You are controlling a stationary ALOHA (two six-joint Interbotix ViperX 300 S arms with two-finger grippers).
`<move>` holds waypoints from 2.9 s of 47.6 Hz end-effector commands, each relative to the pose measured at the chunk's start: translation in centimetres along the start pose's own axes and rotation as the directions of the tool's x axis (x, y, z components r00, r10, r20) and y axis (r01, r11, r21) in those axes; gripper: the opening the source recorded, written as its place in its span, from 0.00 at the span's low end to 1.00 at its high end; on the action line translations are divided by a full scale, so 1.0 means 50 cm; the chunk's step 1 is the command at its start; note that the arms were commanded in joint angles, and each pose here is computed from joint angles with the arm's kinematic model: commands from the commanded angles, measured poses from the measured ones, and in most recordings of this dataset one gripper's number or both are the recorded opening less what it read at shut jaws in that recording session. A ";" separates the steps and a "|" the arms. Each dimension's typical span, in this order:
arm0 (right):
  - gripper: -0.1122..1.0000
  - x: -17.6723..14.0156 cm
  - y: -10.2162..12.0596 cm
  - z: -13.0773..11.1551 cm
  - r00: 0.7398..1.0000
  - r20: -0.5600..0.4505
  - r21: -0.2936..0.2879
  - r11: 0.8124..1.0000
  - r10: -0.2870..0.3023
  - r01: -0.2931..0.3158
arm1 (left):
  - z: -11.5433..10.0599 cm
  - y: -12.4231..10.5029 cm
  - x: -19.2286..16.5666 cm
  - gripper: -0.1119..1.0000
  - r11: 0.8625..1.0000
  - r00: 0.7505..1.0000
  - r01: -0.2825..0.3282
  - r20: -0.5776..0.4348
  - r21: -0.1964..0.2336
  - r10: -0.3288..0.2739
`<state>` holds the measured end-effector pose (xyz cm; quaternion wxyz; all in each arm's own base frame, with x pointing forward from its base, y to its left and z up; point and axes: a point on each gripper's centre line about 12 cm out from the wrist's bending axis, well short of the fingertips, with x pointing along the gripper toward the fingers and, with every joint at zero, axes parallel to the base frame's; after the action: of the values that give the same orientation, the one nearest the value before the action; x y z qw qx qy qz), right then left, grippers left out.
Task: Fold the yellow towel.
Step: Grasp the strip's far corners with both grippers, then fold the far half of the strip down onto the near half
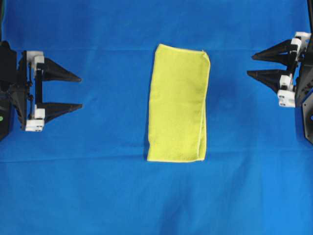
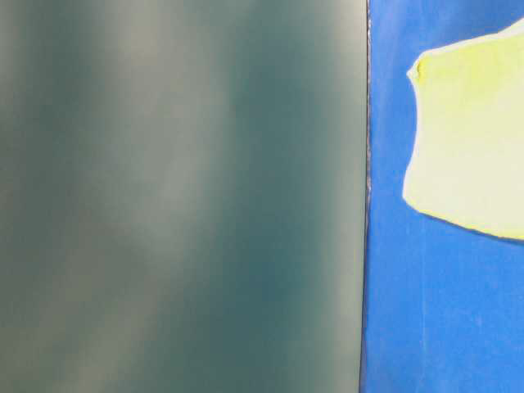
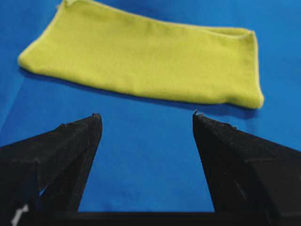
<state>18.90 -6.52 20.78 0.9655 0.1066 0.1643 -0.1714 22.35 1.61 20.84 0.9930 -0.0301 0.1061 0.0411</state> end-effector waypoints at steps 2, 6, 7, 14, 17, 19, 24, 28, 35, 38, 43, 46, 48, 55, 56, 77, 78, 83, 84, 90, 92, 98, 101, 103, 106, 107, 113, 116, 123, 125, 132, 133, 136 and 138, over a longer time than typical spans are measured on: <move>0.63 0.003 0.002 0.014 1.000 0.019 0.002 1.000 0.005 -0.005 | 0.017 0.001 0.011 0.77 1.000 1.000 -0.003 0.028 -0.006 0.003; 0.63 0.005 0.004 0.029 0.999 0.031 0.004 1.000 0.006 -0.006 | 0.034 0.000 0.029 0.77 1.000 0.999 -0.002 0.051 -0.004 0.003; 0.63 0.008 0.005 0.036 0.999 0.034 0.006 1.000 0.006 -0.006 | 0.039 0.001 0.034 0.77 1.000 0.999 -0.004 0.054 -0.001 0.004; 0.63 0.041 -0.002 0.063 1.000 -0.002 0.002 1.000 -0.026 0.026 | 0.053 0.023 0.095 0.77 0.999 0.999 -0.047 0.028 0.009 0.047; 0.63 0.069 -0.015 0.063 0.997 -0.048 0.003 0.998 -0.057 0.057 | 0.047 0.042 0.126 0.77 0.997 0.997 -0.078 -0.004 0.007 0.078; 0.63 0.087 -0.025 0.058 0.994 -0.080 0.006 0.997 -0.075 0.076 | 0.047 0.054 0.148 0.77 0.995 0.995 -0.095 -0.018 0.007 0.095; 0.63 0.138 -0.046 0.038 0.979 -0.173 -0.001 0.994 -0.111 0.113 | 0.043 0.081 0.209 0.77 0.992 0.990 -0.128 -0.055 0.003 0.128; 0.63 0.176 -0.052 0.029 0.967 -0.225 -0.012 0.993 -0.117 0.117 | 0.033 0.105 0.254 0.77 0.988 0.984 -0.154 -0.086 -0.001 0.153; 0.63 0.240 -0.063 0.010 0.945 -0.301 -0.033 0.992 -0.128 0.123 | 0.010 0.145 0.311 0.77 0.981 0.974 -0.193 -0.126 -0.009 0.191; 0.63 0.264 -0.068 -0.003 0.933 -0.334 -0.045 0.991 -0.134 0.126 | -0.004 0.163 0.336 0.77 0.978 0.968 -0.210 -0.142 -0.012 0.206; 0.63 0.304 -0.080 -0.024 0.912 -0.384 -0.060 0.989 -0.145 0.132 | -0.026 0.191 0.374 0.77 0.972 0.959 -0.234 -0.166 -0.017 0.228; 0.63 0.320 -0.086 -0.037 0.902 -0.406 -0.067 0.989 -0.150 0.134 | -0.041 0.205 0.392 0.77 0.970 0.954 -0.244 -0.181 -0.020 0.237; 0.63 0.332 -0.091 -0.044 0.895 -0.418 -0.071 0.988 -0.153 0.135 | -0.051 0.214 0.404 0.77 0.968 0.951 -0.252 -0.191 -0.021 0.243; 0.63 0.355 -0.108 -0.065 0.878 -0.450 -0.069 0.986 -0.165 0.150 | -0.100 0.248 0.439 0.77 0.960 0.935 -0.278 -0.237 -0.026 0.265; 0.63 0.357 -0.108 -0.069 0.876 -0.454 -0.069 0.986 -0.164 0.149 | -0.104 0.252 0.442 0.77 0.959 0.933 -0.282 -0.240 -0.028 0.267; 0.15 0.359 -0.112 -0.105 0.849 -0.502 -0.071 0.986 -0.166 0.151 | -0.136 0.263 0.449 0.17 0.956 0.921 -0.291 -0.277 -0.026 0.273; 0.15 0.358 -0.112 -0.106 0.849 -0.502 -0.072 0.986 -0.166 0.150 | -0.136 0.262 0.449 0.14 0.957 0.922 -0.289 -0.277 -0.024 0.271; 0.15 0.352 -0.110 -0.102 0.850 -0.499 -0.071 0.986 -0.167 0.152 | -0.131 0.263 0.448 0.14 0.958 0.922 -0.288 -0.274 -0.016 0.273; 0.15 0.349 -0.111 -0.101 0.850 -0.499 -0.071 0.985 -0.169 0.154 | -0.129 0.263 0.448 0.14 0.958 0.923 -0.287 -0.273 -0.014 0.273; 0.15 0.327 -0.111 -0.078 0.850 -0.491 -0.077 0.981 -0.191 0.176 | -0.099 0.260 0.444 0.14 0.961 0.928 -0.277 -0.254 0.016 0.272; 0.15 0.318 -0.113 -0.068 0.848 -0.489 -0.082 0.979 -0.204 0.187 | -0.082 0.260 0.442 0.14 0.961 0.931 -0.274 -0.242 0.033 0.273; 0.15 0.283 -0.121 -0.044 0.840 -0.485 -0.092 0.970 -0.242 0.226 | -0.044 0.260 0.434 0.14 0.960 0.940 -0.269 -0.200 0.071 0.278; 0.15 0.274 -0.122 -0.034 0.846 -0.473 -0.091 0.968 -0.247 0.232 | -0.035 0.259 0.431 0.14 0.960 0.941 -0.268 -0.192 0.079 0.278; 0.15 0.270 -0.122 -0.030 0.850 -0.465 -0.092 0.968 -0.248 0.232 | -0.034 0.259 0.430 0.14 0.960 0.941 -0.267 -0.191 0.083 0.278; 0.15 0.268 -0.120 -0.021 0.859 -0.450 -0.090 0.969 -0.245 0.230 | -0.034 0.258 0.429 0.14 0.960 0.941 -0.267 -0.191 0.083 0.278; 0.15 0.268 -0.120 -0.020 0.860 -0.447 -0.090 0.969 -0.245 0.229 | -0.034 0.258 0.429 0.14 0.960 0.941 -0.266 -0.192 0.083 0.278; 0.15 0.268 -0.117 -0.015 0.869 -0.434 -0.080 0.971 -0.238 0.225 | -0.034 0.252 0.425 0.14 0.962 0.942 -0.262 -0.194 0.079 0.273; 0.15 0.267 -0.112 -0.014 0.871 -0.433 -0.076 0.972 -0.233 0.222 | -0.034 0.242 0.421 0.14 0.964 0.944 -0.254 -0.195 0.079 0.265; 0.15 0.261 -0.072 -0.009 0.886 -0.421 -0.077 0.981 -0.193 0.177 | -0.039 0.204 0.405 0.14 0.972 0.951 -0.216 -0.207 0.088 0.230; 0.15 0.259 -0.056 -0.008 0.891 -0.419 -0.075 0.984 -0.176 0.159 | -0.042 0.187 0.398 0.14 0.976 0.953 -0.201 -0.213 0.088 0.215; 0.15 0.248 0.012 -0.025 0.893 -0.438 -0.057 0.994 -0.106 0.090 | -0.055 0.126 0.379 0.14 0.986 0.960 -0.133 -0.235 0.099 0.153; 0.15 0.246 0.022 -0.028 0.891 -0.443 -0.055 0.995 -0.096 0.080 | -0.058 0.116 0.377 0.14 0.987 0.961 -0.121 -0.238 0.101 0.143; 0.15 0.242 0.050 -0.041 0.885 -0.461 -0.049 0.997 -0.069 0.052 | -0.071 0.076 0.373 0.14 0.991 0.961 -0.073 -0.257 0.110 0.099; 0.15 0.237 0.074 -0.049 0.879 -0.474 -0.045 0.999 -0.048 0.030 | -0.080 0.052 0.371 0.14 0.992 0.961 -0.042 -0.268 0.117 0.072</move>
<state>29.86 -7.59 14.46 0.8910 0.1258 0.4004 -0.1732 39.36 7.33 11.98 0.9634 0.0157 0.2544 0.0828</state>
